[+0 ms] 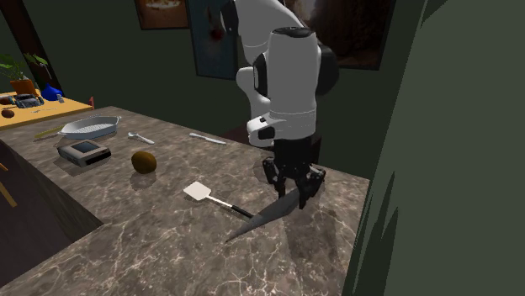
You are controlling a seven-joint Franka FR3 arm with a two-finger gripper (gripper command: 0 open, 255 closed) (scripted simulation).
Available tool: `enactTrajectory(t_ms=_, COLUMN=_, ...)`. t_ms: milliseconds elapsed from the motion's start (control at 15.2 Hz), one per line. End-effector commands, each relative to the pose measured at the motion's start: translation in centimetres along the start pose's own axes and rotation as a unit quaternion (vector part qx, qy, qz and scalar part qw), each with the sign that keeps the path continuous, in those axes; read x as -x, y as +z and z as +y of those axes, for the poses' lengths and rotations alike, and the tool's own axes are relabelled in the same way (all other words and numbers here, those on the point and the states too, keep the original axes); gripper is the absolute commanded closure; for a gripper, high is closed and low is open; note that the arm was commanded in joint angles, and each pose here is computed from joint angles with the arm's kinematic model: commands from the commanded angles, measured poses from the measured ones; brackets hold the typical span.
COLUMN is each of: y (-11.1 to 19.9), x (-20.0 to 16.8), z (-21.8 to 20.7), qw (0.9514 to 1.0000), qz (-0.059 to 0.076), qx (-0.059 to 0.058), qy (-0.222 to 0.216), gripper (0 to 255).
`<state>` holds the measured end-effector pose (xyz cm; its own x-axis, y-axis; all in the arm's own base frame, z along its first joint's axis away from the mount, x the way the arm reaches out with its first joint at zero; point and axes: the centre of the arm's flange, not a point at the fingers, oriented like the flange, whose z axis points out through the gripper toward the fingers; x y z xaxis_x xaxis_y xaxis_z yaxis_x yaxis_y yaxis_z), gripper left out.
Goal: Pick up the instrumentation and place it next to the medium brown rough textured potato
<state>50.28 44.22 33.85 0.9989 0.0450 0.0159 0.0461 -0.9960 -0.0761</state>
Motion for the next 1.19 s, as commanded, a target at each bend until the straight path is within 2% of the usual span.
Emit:
enactTrajectory(t_ms=0, y=-1.1, x=-0.1, z=-0.1, qw=1.0000, qz=0.000, qx=0.000, qy=0.000, gripper=255)
enactTrajectory(t_ms=264, y=-3.0, x=-0.1, z=-0.3, qw=1.0000, qz=0.000, qx=0.000, qy=0.000, gripper=255)
enactTrajectory(t_ms=1122, y=-4.4, x=1.8, z=16.7, qw=1.0000, qz=0.000, qx=0.000, qy=0.000, gripper=255)
